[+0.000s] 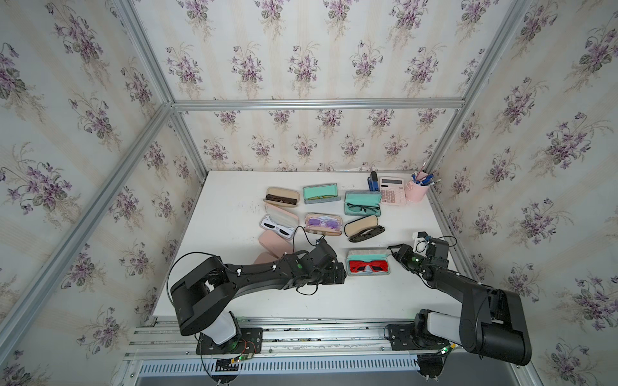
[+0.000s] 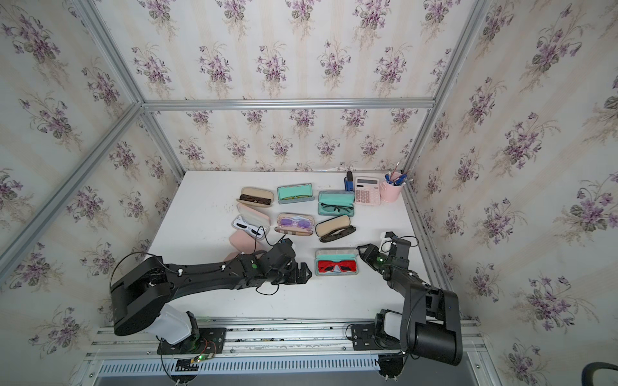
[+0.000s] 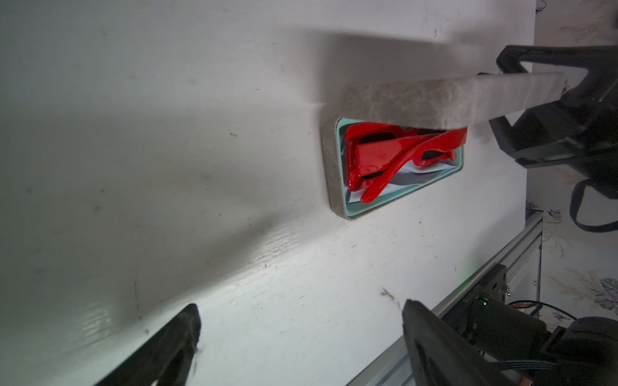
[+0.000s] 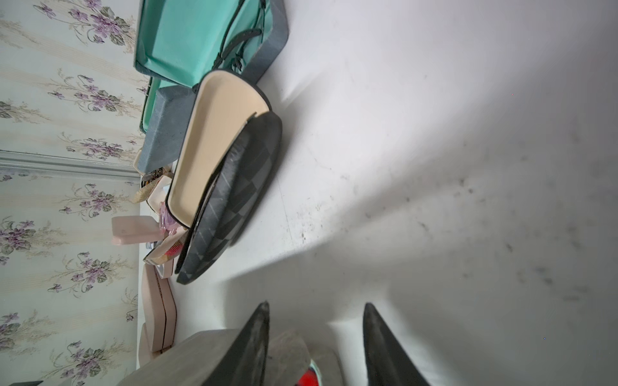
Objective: Close the glasses case
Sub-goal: Move the glasses case to the center of the board.
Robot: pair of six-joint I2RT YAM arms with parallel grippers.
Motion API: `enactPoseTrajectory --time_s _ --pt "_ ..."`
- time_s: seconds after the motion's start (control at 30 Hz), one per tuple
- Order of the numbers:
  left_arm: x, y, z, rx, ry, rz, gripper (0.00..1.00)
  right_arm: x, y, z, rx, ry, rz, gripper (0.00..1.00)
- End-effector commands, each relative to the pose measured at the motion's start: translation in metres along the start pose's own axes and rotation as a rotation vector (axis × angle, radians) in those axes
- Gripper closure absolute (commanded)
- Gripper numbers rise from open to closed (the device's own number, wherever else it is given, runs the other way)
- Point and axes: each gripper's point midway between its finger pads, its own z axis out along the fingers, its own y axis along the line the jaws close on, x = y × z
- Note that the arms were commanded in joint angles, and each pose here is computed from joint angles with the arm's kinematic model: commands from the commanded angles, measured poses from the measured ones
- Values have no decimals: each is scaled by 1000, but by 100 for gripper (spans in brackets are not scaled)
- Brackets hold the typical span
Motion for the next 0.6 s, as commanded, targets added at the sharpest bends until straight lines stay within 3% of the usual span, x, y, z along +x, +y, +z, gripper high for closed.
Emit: enactPoseTrajectory --time_s 0.0,0.37,0.57 --pt "-2 5 -2 -15 -19 2 5 -1 15 -2 -56 -11 -21 54" --pt "-2 24 -1 -61 -22 -43 10 24 32 10 -66 53 -53 54" --pt "3 39 -4 -112 -21 -69 14 55 43 17 -65 108 -73 54"
